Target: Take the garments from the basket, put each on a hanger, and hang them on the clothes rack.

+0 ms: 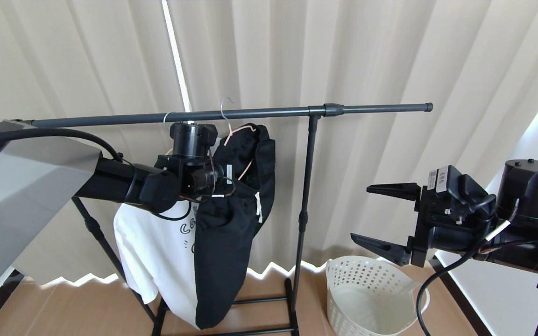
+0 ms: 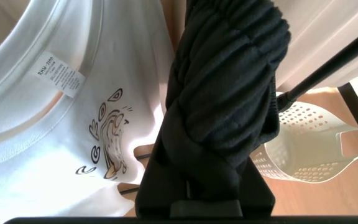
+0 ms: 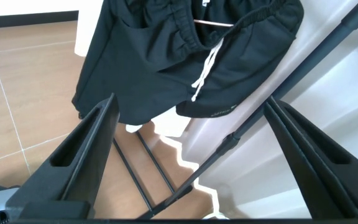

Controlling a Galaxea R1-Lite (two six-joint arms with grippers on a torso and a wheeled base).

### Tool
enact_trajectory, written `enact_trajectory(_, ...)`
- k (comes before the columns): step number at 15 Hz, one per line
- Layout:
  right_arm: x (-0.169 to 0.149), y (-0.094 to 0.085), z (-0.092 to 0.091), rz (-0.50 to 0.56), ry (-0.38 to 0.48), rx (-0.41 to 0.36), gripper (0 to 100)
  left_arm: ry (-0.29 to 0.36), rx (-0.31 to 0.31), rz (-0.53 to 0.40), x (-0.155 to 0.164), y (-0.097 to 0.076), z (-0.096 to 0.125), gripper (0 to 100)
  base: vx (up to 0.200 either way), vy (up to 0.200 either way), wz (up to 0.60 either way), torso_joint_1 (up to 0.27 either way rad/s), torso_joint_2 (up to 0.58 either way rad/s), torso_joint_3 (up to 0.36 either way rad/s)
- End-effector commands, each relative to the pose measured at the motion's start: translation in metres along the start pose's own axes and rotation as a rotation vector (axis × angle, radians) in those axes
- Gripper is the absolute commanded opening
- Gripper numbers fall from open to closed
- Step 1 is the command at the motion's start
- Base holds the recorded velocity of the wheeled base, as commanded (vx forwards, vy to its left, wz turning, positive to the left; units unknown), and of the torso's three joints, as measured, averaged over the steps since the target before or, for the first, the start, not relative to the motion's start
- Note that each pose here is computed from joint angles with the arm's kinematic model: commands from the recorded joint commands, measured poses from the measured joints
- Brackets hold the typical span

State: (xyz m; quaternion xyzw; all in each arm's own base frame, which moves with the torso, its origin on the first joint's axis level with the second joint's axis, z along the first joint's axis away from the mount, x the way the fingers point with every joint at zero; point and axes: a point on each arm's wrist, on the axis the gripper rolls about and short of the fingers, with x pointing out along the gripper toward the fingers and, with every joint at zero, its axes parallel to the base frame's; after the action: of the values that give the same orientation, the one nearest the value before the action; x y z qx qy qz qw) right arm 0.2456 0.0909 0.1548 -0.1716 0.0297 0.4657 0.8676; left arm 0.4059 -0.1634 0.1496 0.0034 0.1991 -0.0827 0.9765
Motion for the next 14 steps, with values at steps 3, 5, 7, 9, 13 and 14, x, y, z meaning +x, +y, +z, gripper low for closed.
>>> enact_trajectory(3,0.000,0.000,0.000,0.001,0.001,0.000,100,0.008,-0.002,0.009,0.012,0.002,-0.004,0,0.000,0.000,0.00,0.000,0.00,0.000)
enact_trajectory(5,0.000,0.000,0.000,0.001,0.001,0.000,100,0.009,-0.003,0.013,0.016,0.003,-0.005,0,0.000,0.000,0.00,0.000,0.00,0.000)
enact_trajectory(7,0.001,0.000,-0.001,0.002,0.003,0.002,100,0.009,-0.003,0.013,0.019,0.003,-0.006,0,0.000,0.000,0.00,0.000,0.00,0.000)
enact_trajectory(9,0.002,-0.001,-0.002,0.003,0.005,0.004,100,0.015,-0.001,0.014,0.021,0.003,-0.009,0,0.000,0.000,0.00,0.000,0.00,0.000)
enact_trajectory(13,0.004,-0.002,-0.002,0.003,0.005,0.004,100,0.029,0.001,0.018,0.027,0.003,-0.014,0,0.000,0.000,0.00,0.000,0.00,0.000)
enact_trajectory(14,0.004,-0.002,-0.002,0.003,0.005,0.004,100,0.026,-0.002,0.022,0.028,0.005,-0.013,0,0.000,0.000,0.00,0.000,0.00,0.000)
